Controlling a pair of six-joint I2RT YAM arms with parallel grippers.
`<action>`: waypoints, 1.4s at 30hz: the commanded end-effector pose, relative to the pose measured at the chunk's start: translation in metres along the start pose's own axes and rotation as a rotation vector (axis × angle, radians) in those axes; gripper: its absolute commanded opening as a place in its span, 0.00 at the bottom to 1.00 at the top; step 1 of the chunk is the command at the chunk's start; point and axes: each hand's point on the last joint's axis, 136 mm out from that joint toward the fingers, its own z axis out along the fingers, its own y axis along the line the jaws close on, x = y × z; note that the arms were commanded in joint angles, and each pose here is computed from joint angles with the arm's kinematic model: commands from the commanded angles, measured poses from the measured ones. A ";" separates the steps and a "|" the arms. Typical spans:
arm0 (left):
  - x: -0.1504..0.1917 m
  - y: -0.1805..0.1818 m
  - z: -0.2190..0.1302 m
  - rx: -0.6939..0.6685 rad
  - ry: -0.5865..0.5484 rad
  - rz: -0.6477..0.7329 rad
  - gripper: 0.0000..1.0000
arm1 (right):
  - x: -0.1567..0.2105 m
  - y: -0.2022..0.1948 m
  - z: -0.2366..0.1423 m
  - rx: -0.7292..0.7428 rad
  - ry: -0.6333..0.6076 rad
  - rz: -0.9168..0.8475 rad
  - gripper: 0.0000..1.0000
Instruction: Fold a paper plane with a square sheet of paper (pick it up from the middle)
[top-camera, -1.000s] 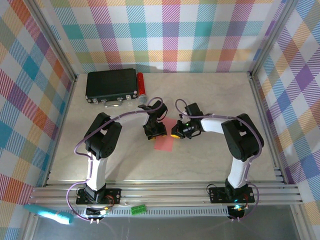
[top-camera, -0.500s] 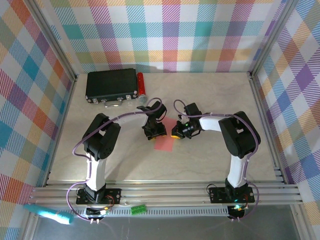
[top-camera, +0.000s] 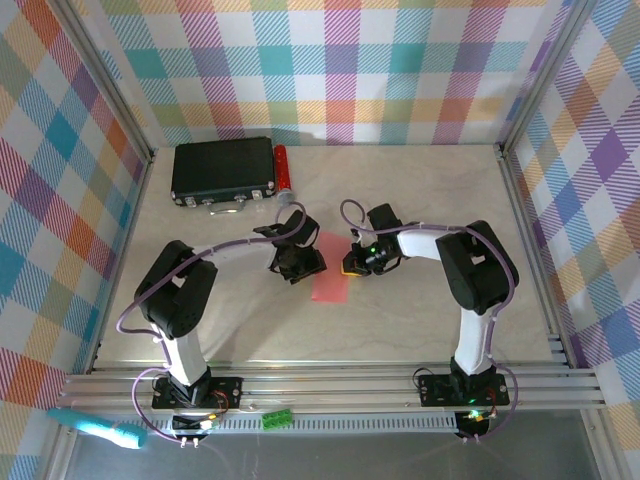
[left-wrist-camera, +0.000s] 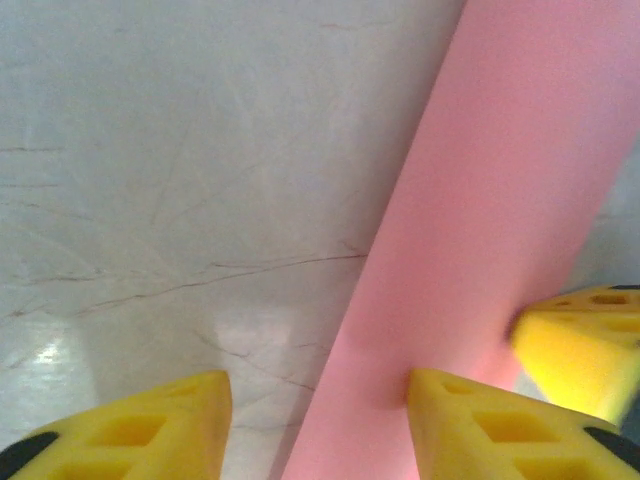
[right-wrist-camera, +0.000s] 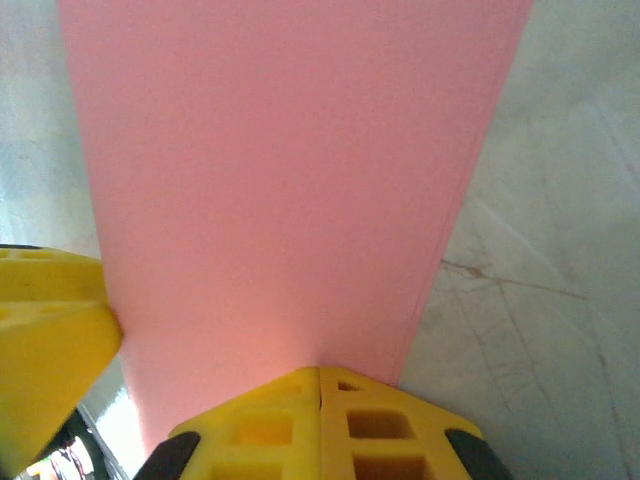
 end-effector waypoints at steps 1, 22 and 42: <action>-0.002 -0.037 -0.010 0.185 -0.012 0.011 0.41 | 0.052 -0.059 0.017 0.205 0.176 0.049 0.05; -0.011 -0.049 -0.036 0.212 -0.087 0.113 0.30 | 0.051 -0.067 0.020 0.243 0.197 0.079 0.04; 0.007 -0.040 0.045 0.161 0.132 0.036 0.01 | 0.061 -0.083 0.023 0.306 0.243 0.116 0.04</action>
